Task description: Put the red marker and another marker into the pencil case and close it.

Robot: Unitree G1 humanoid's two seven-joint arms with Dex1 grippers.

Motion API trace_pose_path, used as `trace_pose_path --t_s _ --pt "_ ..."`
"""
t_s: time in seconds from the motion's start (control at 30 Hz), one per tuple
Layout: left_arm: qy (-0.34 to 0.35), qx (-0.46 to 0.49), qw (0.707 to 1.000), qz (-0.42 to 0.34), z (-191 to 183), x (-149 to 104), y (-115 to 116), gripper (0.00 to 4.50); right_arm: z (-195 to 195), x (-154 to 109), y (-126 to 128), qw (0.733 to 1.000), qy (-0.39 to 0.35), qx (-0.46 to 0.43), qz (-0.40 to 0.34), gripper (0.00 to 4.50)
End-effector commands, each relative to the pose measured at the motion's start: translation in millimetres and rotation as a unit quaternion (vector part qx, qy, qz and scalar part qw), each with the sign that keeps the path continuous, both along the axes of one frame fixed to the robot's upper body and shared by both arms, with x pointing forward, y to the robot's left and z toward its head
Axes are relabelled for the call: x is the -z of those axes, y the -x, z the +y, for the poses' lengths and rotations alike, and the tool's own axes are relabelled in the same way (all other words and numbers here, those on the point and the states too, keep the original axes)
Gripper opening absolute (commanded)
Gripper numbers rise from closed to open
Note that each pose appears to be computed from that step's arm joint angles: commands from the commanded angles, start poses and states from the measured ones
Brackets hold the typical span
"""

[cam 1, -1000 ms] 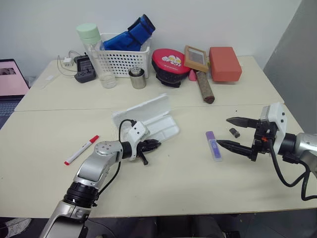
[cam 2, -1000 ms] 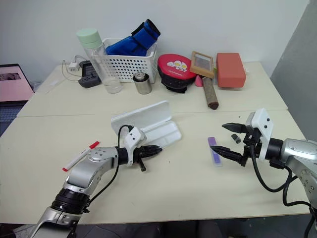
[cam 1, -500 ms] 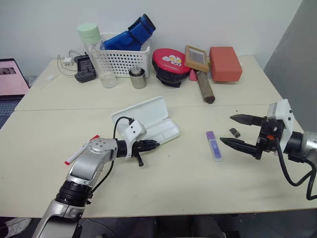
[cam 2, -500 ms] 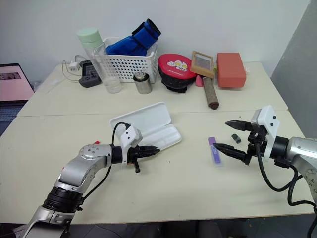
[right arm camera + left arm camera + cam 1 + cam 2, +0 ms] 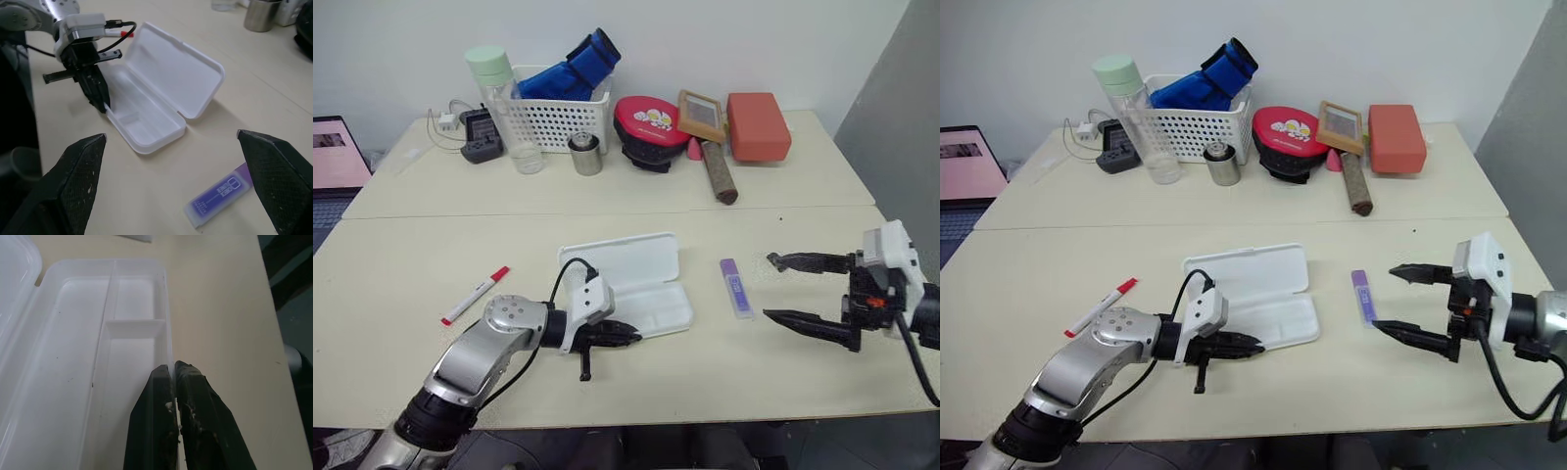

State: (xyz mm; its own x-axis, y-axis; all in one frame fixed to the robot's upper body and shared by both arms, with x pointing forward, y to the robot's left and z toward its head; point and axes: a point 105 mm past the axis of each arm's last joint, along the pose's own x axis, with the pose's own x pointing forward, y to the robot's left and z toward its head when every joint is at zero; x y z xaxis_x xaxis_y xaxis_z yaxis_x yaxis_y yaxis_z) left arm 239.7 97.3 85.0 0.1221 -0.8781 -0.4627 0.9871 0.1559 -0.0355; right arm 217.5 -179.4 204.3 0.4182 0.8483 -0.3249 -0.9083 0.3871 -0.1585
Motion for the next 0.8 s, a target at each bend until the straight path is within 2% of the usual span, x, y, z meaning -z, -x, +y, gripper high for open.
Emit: trace_pose_path --t_s 0.03,0.3,0.8 --pt "-0.002 0.031 0.999 -0.012 -5.4 -4.9 9.2 0.03 5.5 -5.2 14.2 0.999 0.022 -0.041 -0.004 4.50" --pt "-0.035 0.052 0.998 -0.009 -0.5 6.6 16.6 0.03 5.2 -2.3 10.4 0.999 0.029 -0.043 -0.004 4.50" --pt "-0.019 0.044 0.999 0.004 -4.3 3.4 18.8 0.03 5.3 2.8 6.4 0.999 0.032 -0.037 -0.004 4.50"
